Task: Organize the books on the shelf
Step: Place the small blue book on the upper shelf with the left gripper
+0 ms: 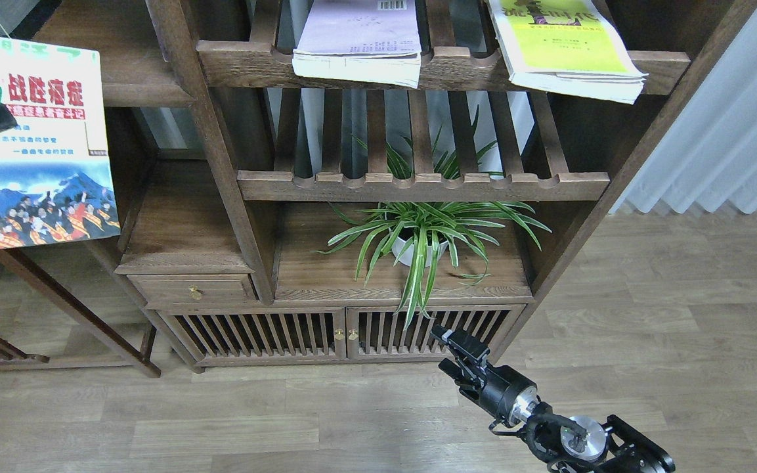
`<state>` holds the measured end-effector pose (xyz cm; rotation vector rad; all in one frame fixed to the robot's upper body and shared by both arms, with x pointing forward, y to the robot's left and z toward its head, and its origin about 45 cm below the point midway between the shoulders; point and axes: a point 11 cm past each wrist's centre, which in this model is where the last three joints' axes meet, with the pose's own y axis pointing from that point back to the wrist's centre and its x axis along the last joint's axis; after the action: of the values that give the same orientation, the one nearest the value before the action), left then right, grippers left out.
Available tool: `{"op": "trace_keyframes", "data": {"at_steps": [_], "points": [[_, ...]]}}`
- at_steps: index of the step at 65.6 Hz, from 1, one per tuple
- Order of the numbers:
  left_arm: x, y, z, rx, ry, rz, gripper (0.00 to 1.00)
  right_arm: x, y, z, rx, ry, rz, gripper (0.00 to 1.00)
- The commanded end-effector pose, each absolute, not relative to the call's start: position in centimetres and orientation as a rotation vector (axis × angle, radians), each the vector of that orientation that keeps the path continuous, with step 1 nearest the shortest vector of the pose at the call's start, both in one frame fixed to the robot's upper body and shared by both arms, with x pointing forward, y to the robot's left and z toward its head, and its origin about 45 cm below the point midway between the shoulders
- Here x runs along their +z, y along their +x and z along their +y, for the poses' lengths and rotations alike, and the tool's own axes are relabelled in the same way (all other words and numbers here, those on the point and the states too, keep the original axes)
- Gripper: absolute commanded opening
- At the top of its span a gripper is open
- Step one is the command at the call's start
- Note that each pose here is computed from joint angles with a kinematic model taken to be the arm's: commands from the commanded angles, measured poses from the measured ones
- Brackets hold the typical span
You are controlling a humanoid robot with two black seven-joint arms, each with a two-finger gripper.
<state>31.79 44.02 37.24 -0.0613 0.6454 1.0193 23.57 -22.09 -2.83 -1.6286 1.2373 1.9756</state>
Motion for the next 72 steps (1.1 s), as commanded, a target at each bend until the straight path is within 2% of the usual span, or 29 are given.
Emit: {"op": "trace_keyframes", "data": {"at_steps": [1, 17, 31, 55, 72], "points": [[38.2, 32.3, 45.3, 1.057, -0.07, 0.618, 0.04, -2.9, 23.4, -22.1, 1.977, -1.625, 1.24, 0.99], [42.1, 34.3, 48.6, 1.149, -0.135, 0.511, 0.04, -2.9, 23.5, -22.1, 1.976, -1.626, 1.238, 0.99], [43.7, 36.2, 49.8, 1.198, -0.137, 0.455, 0.04, -2.9, 23.5, -22.1, 1.976, -1.626, 1.238, 0.99], [43.7, 40.4, 44.8, 1.078, -0.182, 0.443, 0.04, -2.8, 23.6, -22.1, 1.973, -1.628, 1.236, 0.99], [45.7, 41.6, 44.5, 1.085, -0.187, 0.381, 0.05, -2.8, 23.7, -22.1, 1.971, -1.629, 1.236, 0.99]]}}
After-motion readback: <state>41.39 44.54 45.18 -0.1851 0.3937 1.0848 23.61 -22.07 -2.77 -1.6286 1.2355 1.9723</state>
